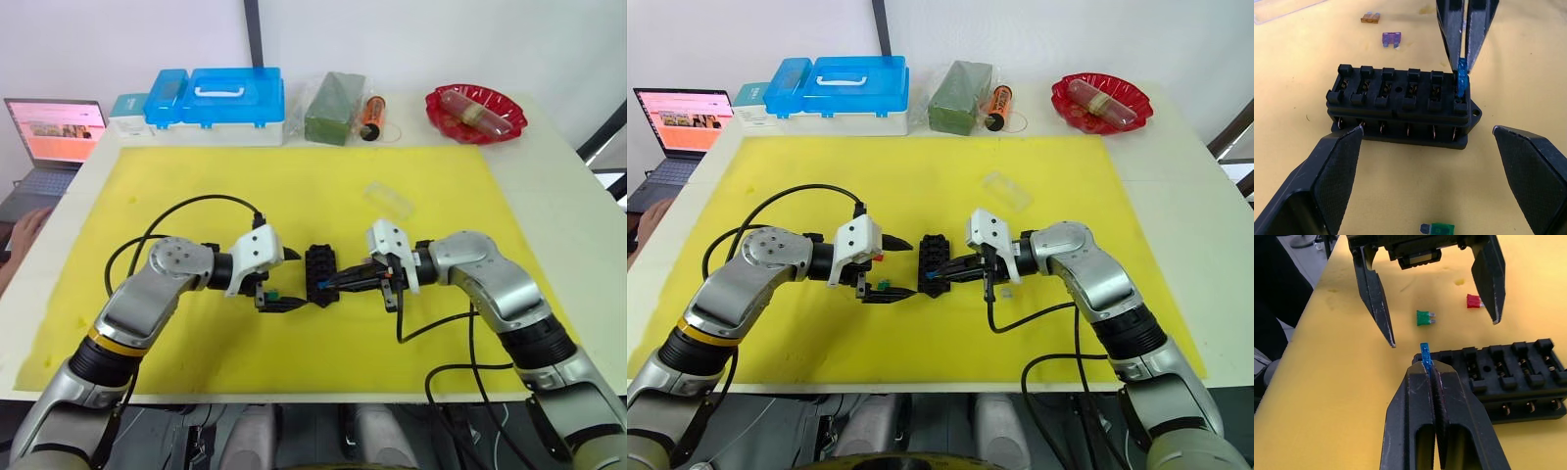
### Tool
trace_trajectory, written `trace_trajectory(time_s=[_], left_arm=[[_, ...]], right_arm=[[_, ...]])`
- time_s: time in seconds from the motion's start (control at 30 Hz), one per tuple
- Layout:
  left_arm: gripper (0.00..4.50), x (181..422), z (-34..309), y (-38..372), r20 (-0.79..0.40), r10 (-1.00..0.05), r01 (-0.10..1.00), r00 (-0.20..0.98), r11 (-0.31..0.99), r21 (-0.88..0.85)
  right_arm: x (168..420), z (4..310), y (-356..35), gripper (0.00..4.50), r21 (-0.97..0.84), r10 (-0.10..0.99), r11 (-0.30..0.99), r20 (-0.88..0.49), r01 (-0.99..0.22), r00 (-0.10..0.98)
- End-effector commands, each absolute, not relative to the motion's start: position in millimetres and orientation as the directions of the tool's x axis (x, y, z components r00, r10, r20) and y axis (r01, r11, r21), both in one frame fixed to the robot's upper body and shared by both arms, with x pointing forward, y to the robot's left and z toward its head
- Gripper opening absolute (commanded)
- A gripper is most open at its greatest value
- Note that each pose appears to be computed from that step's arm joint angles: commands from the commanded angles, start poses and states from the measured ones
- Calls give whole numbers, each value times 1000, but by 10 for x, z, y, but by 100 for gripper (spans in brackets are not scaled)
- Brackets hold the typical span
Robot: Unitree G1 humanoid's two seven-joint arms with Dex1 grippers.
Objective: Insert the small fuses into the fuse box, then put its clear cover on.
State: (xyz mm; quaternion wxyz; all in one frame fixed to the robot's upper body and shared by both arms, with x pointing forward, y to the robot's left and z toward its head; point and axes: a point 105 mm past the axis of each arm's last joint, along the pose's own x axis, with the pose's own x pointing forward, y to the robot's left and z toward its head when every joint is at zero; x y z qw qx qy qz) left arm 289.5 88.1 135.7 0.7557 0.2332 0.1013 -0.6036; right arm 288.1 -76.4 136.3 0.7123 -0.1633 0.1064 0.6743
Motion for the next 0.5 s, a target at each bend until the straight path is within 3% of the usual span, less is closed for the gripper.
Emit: trace_trajectory(time_s=[0.03, 0.5], left_arm=[[447, 2875, 1443, 834, -424, -871, 953, 247, 140, 267], [447, 2889, 1464, 820, -421, -871, 952, 253, 146, 270]], right_arm=[[2864, 1396, -722, 0, -116, 931, 16, -361, -993, 58], [2915, 1288, -760, 0, -142, 922, 42, -375, -989, 93]])
